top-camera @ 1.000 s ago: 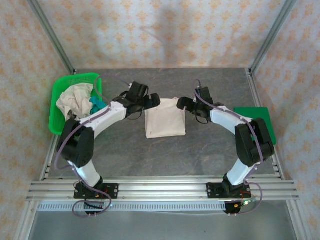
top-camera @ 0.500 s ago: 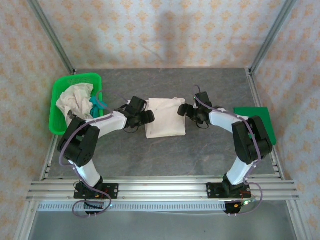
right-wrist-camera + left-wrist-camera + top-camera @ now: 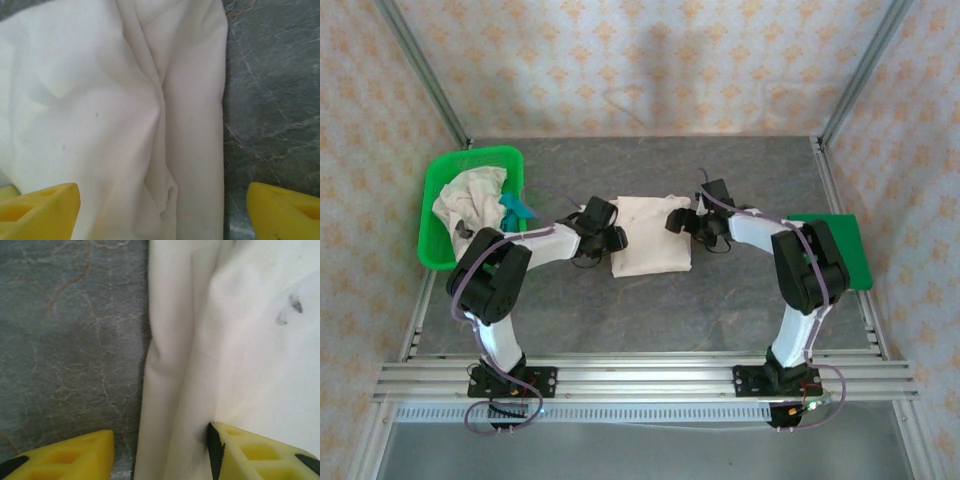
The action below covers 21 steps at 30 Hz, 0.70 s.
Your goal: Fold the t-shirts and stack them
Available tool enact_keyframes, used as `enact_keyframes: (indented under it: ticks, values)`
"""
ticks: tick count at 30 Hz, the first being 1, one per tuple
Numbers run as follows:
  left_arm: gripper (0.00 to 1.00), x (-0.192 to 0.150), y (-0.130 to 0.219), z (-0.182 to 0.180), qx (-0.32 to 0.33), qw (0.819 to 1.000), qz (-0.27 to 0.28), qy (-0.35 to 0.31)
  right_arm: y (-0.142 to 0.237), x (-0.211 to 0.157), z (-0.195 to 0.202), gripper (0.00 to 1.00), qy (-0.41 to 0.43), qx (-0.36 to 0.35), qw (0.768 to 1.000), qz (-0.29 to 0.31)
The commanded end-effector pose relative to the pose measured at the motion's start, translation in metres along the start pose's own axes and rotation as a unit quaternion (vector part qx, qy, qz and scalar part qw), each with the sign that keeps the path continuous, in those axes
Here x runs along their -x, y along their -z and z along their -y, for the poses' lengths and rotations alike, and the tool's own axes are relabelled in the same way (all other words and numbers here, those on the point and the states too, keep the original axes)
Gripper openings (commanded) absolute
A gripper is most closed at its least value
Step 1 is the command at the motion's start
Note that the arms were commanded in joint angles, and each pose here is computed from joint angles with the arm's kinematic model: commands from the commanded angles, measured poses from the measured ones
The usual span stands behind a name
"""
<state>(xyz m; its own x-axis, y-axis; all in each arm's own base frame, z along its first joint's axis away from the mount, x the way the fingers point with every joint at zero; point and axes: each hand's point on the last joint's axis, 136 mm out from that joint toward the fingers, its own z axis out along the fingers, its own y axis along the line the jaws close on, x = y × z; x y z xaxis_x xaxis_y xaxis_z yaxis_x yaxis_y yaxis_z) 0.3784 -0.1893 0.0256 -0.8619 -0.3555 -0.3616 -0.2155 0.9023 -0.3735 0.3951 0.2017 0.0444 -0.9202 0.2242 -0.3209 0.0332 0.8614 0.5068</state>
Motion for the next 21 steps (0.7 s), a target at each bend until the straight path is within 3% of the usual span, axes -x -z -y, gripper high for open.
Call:
enact_keyframes:
  ticks: [1,8,14,21]
  values:
    - [0.48,-0.009,-0.018,-0.002,0.001,1.000,-0.012,-0.002,-0.005,0.002,-0.008,0.81,0.019,-0.002,1.000,-0.006]
    - [0.47,-0.015,-0.025,-0.004,0.000,1.000,-0.021,-0.001,-0.012,-0.006,-0.010,0.65,0.047,-0.035,0.998,-0.019]
    - [0.46,-0.017,-0.028,-0.003,-0.003,1.000,-0.025,-0.001,-0.021,-0.013,-0.011,0.63,0.051,-0.037,0.997,-0.039]
    - [0.46,-0.018,-0.029,-0.002,-0.008,1.000,-0.027,0.002,-0.023,-0.019,-0.012,0.61,0.094,-0.086,0.990,-0.054]
